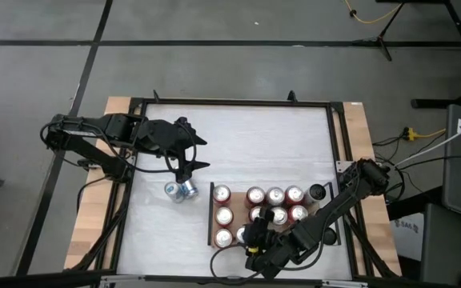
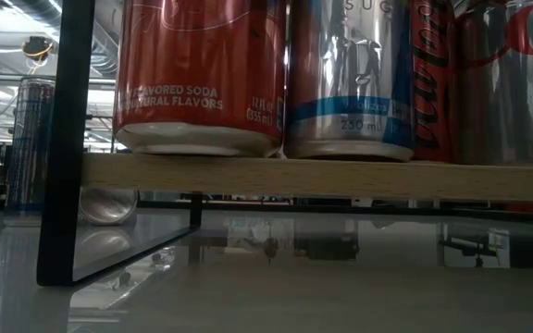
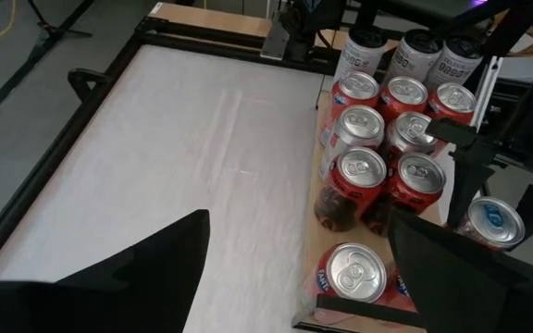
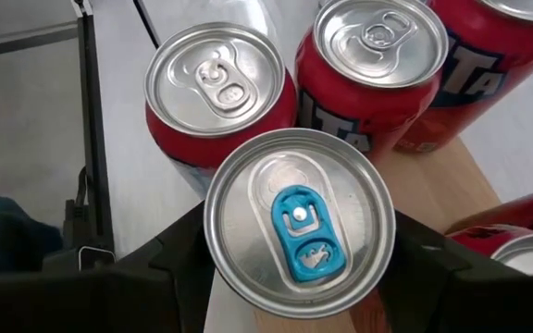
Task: Place canned beverage on shelf
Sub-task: Put the top right blue soda can on the shelf
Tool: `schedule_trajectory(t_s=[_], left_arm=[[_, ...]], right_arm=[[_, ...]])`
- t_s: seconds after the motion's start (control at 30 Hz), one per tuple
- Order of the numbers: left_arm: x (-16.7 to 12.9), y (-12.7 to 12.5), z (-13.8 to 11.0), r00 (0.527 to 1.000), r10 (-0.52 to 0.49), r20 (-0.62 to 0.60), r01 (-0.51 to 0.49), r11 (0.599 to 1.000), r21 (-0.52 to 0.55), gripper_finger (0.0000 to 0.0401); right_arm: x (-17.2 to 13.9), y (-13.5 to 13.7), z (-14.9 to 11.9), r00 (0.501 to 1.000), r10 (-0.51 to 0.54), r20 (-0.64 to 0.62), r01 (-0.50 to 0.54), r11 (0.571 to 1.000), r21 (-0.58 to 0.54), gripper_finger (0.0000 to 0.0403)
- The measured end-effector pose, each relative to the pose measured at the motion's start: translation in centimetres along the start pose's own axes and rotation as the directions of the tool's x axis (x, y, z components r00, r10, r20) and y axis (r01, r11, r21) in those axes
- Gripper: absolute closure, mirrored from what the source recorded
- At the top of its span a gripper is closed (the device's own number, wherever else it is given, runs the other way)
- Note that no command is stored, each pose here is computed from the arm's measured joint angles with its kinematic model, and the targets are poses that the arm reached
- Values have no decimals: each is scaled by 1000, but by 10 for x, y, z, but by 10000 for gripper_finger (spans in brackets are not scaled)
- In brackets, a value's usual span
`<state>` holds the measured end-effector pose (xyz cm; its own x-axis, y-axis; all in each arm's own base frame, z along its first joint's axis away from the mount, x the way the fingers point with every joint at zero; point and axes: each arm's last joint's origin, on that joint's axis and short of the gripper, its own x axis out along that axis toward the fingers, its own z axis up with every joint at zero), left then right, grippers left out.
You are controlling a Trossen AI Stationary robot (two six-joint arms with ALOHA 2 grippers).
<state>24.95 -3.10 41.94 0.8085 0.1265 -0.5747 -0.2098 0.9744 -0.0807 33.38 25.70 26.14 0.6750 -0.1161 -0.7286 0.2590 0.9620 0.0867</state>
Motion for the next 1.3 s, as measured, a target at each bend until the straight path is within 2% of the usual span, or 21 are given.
schedule_trajectory(t_s=[0.6, 0.97, 1.3], left_arm=[[0, 0, 0, 1000, 0, 0, 0, 1000, 0, 79], [0, 0, 0, 1000, 0, 0, 0, 1000, 0, 79], [0, 0, 0, 1000, 0, 0, 0, 1000, -1, 79]], right_arm=[[0, 0, 0, 1000, 2, -6, -2, 1000, -3, 177], [0, 0, -1, 1000, 5, -15, -5, 1000, -18, 87], [0, 0, 0, 1000, 2, -9, -2, 1000, -21, 75]])
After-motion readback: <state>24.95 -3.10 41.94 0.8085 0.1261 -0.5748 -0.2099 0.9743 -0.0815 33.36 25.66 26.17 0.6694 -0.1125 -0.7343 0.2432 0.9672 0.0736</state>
